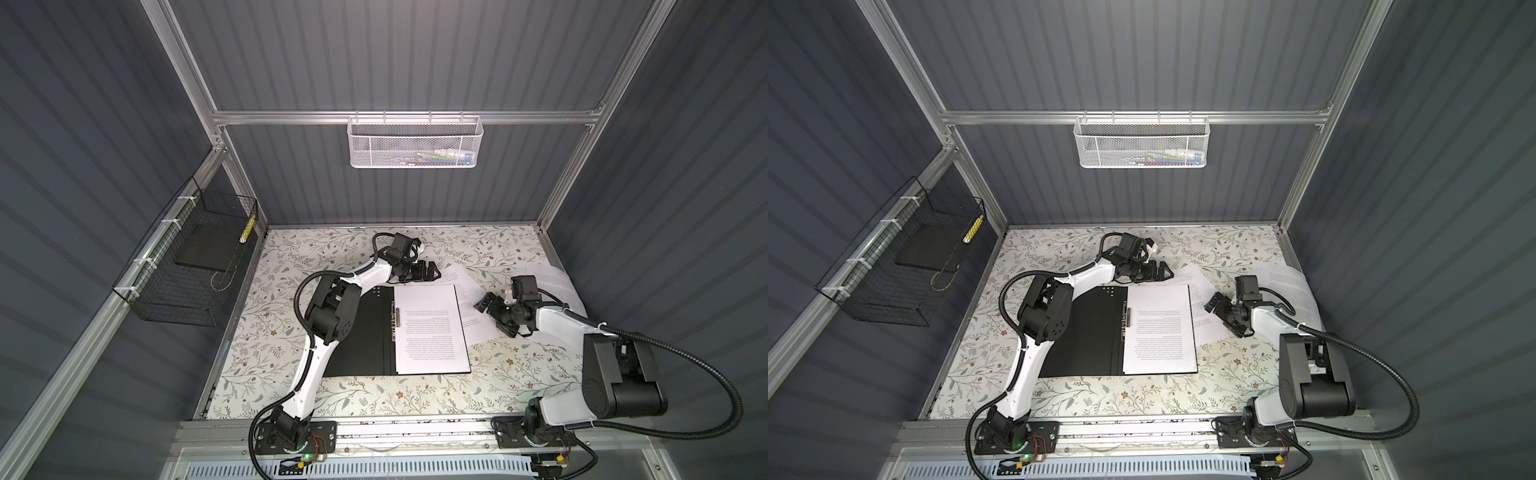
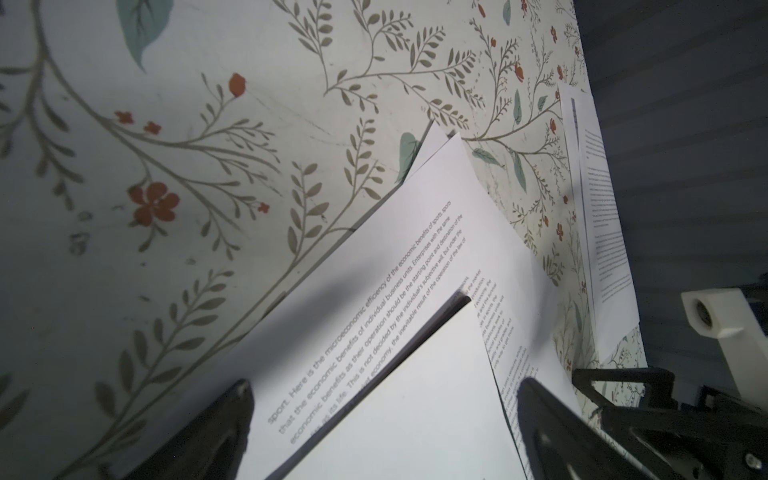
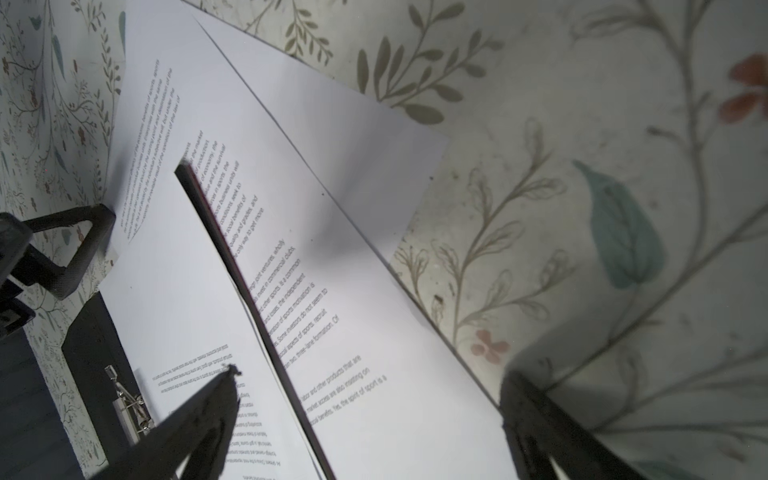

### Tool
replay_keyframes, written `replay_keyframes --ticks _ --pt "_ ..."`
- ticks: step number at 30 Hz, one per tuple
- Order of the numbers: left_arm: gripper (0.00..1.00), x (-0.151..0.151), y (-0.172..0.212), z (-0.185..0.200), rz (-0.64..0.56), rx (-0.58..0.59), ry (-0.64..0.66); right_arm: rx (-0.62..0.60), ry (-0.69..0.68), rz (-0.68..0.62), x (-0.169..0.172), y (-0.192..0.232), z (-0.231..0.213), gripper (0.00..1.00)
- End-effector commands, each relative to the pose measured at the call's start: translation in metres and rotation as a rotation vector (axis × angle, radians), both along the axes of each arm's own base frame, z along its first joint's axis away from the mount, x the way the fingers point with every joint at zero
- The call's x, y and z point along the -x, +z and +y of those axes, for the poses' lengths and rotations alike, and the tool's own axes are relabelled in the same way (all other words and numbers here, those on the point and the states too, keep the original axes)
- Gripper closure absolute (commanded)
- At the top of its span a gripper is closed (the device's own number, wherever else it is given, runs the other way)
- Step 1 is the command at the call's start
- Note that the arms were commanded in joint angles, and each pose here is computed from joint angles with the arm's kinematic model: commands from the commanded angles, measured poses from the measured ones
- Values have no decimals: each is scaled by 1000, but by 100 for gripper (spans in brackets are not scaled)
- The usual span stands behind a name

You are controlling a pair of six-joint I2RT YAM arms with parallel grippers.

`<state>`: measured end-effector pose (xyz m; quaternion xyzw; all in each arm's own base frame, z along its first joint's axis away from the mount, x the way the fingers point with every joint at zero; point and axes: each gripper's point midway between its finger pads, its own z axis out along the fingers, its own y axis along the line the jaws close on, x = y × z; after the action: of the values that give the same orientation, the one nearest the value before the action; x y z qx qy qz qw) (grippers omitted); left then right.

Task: Put the files into the folder
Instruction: 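Raise both grippers away from the folder toward the loose sheets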

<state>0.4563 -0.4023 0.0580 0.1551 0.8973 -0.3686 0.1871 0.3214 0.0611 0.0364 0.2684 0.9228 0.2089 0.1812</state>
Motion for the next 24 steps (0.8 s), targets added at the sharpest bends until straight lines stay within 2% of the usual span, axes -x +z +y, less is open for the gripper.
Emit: replay_keyframes --ticks 1,7,12,17,24 --pt "0 17 -41 14 111 -67 4 -18 1 136 24 -19 6 1" --pt "0 17 -40 14 112 -64 5 -132 42 152 17 -21 26 1" --pt "0 18 -41 15 113 -65 4 -228 129 73 -1 -8 46 1" --pt "0 19 -41 16 112 -64 1 -227 287 -74 -26 21 56 1" --pt "0 21 -43 16 124 -53 3 -189 364 -105 -58 32 57 1"
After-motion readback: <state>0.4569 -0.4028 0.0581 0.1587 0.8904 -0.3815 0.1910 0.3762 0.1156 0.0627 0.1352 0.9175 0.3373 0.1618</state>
